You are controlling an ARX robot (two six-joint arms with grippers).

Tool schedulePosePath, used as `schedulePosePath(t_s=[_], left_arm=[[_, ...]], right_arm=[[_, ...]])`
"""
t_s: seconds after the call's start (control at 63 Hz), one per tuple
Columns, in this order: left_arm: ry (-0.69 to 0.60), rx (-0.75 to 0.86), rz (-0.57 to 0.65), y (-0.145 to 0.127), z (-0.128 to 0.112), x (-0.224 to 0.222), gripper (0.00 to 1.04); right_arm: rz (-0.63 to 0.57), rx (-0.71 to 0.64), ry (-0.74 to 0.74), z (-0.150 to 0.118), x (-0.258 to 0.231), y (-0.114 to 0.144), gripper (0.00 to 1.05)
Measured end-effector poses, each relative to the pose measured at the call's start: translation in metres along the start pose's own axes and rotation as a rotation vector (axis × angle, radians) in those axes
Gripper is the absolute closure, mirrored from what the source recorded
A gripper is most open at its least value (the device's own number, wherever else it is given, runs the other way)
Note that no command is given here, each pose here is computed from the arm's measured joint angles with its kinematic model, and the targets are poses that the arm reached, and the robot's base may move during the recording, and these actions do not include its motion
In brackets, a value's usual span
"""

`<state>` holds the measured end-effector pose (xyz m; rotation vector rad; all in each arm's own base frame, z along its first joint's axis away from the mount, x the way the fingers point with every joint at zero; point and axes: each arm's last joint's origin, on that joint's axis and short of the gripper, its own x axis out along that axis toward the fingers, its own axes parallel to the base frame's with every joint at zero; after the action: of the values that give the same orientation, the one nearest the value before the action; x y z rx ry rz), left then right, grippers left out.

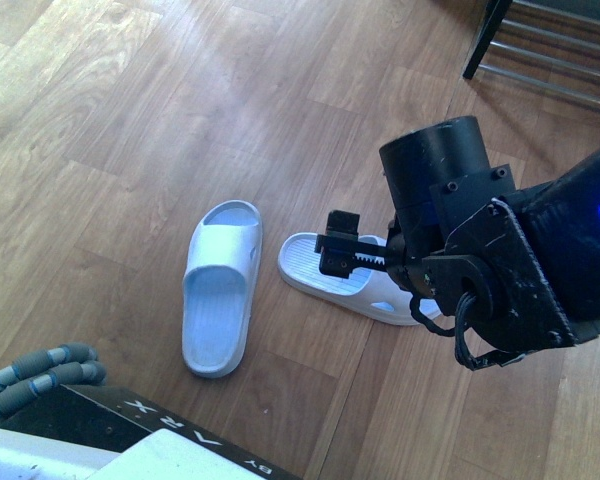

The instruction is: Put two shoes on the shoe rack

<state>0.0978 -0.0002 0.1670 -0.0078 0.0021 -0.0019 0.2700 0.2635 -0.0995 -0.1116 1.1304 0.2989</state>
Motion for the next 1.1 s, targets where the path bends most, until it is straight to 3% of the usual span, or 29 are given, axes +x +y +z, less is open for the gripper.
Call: schedulePosePath(t_s=[0.159,0.27,0.413,0.572,0.731,0.747,0.81,1.096], left_arm=[[0.000,0.000,0.000,0.000,0.000,0.000,0.09],[0.000,0.000,0.000,0.000,0.000,0.000,0.09],[0.000,0.000,0.000,0.000,0.000,0.000,0.09],[0.000,0.000,0.000,0.000,0.000,0.000,0.09],[0.000,0.000,0.000,0.000,0.000,0.000,0.09],[0.000,0.000,0.000,0.000,0.000,0.000,0.09],[0.000,0.000,0.000,0.000,0.000,0.000,0.09],[0.000,0.000,0.000,0.000,0.000,0.000,0.09]], right_arm=[[-0.001,0.017,0.039,0.000,0.024,0.002,0.09],[-0.024,0.025,0.131,-0.023,0.044,-0.001,0.09],[-0.114,-0.082,0.110,-0.037,0.045,0.009,0.09],[-0.198,-0.215,0.047,-0.033,0.044,0.009,0.09],[-0.227,-0.130,0.054,-0.022,0.042,-0.007,0.09],[-0.269,0.095,0.028,-0.011,0.038,-0.011,0.09],[-0.217,0.160,0.055,-0.010,0.034,-0.010,0.09],[-0.150,0.240,0.060,-0.010,0.024,0.009,0.09]])
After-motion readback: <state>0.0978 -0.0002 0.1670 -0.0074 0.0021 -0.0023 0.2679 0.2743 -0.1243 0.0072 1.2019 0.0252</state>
